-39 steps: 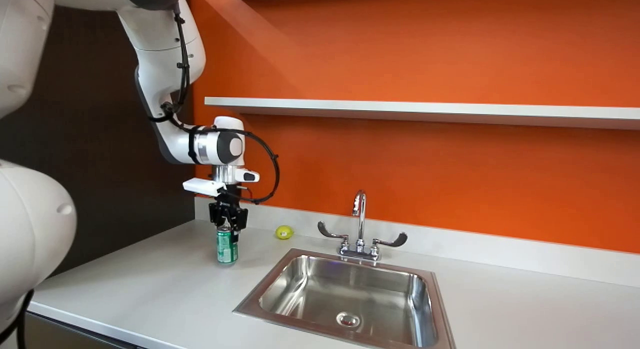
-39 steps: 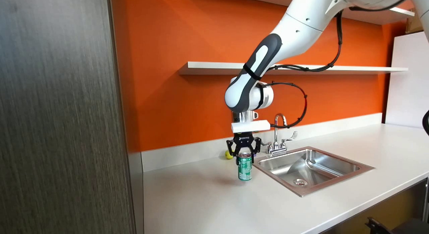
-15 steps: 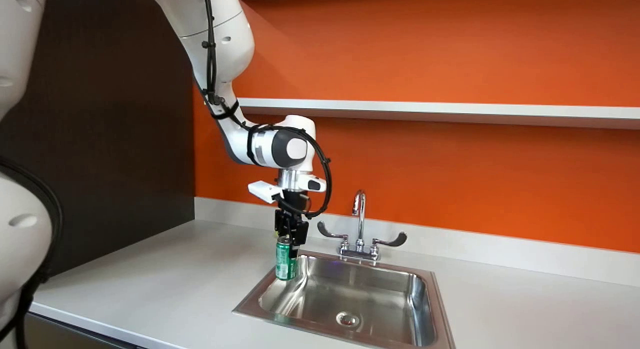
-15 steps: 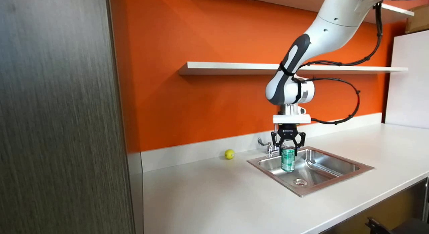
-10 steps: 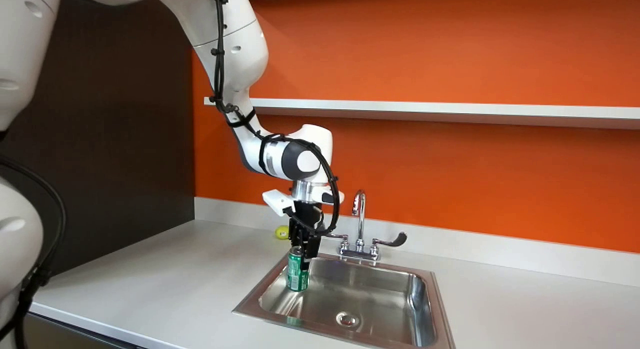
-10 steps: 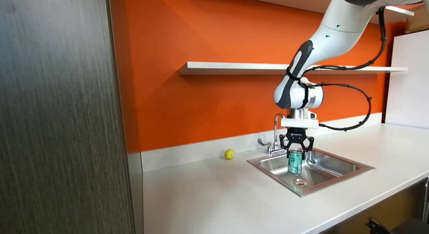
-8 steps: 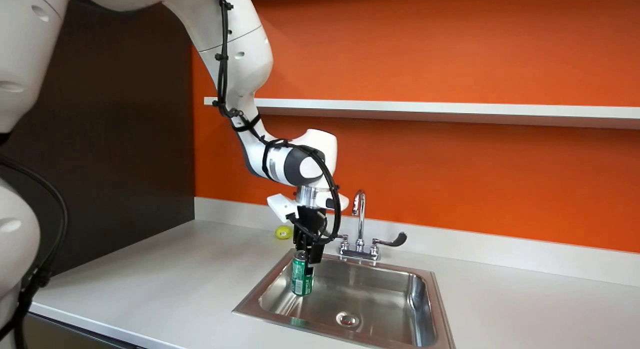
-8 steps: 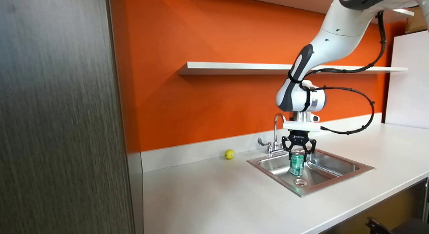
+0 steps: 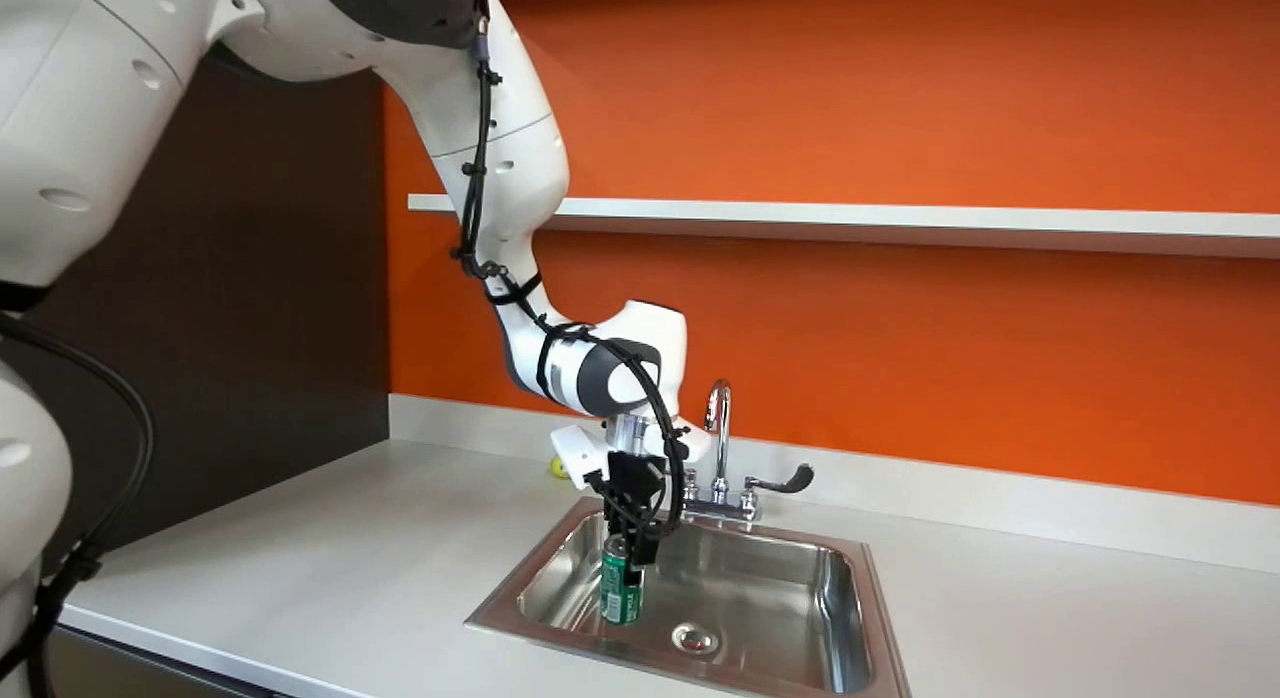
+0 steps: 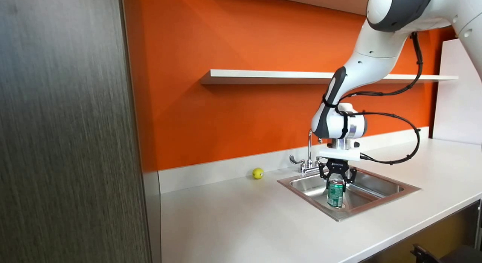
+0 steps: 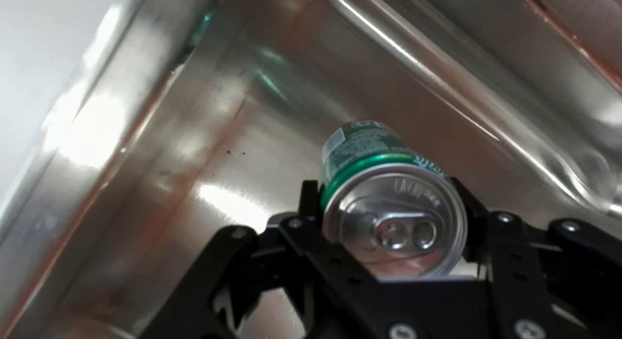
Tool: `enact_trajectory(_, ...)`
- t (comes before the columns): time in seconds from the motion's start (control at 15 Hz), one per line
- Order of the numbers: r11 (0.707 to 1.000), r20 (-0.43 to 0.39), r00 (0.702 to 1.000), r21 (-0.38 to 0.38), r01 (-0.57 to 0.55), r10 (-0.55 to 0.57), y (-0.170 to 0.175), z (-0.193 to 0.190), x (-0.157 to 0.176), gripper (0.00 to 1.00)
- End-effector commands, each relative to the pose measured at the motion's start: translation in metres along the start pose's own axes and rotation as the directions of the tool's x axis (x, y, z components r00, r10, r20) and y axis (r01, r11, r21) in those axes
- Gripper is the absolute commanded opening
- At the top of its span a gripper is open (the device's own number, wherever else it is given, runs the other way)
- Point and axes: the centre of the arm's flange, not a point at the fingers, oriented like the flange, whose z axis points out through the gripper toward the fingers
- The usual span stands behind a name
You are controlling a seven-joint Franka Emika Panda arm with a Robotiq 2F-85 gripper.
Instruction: Put the green can into the sink
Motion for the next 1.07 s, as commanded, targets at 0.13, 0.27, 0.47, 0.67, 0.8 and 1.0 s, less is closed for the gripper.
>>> enact_trajectory(0.13, 1.0, 0.002, 1.0, 0.008, 0.021, -0.021, -0.015, 0.019, 0.012, 0.38)
enact_trajectory(0.27, 1.0, 0.011, 1.0, 0.002, 0.028, -0.028, -0.019, 0.028, 0.012, 0.38)
enact_trajectory(0.47, 0.999, 0.02, 0.999, -0.004, 0.035, -0.035, -0.023, 0.037, 0.012, 0.38)
enact_trajectory(0.67, 0.999, 0.028, 0.999, -0.009, 0.042, -0.041, -0.027, 0.044, 0.012, 0.38)
enact_trajectory(0.8, 0.999, 0.033, 0.998, -0.01, 0.045, -0.045, -0.028, 0.048, 0.012, 0.38)
enact_trajectory(1.0, 0.999, 0.036, 0.998, -0.012, 0.046, -0.045, -0.029, 0.051, 0.012, 0.38)
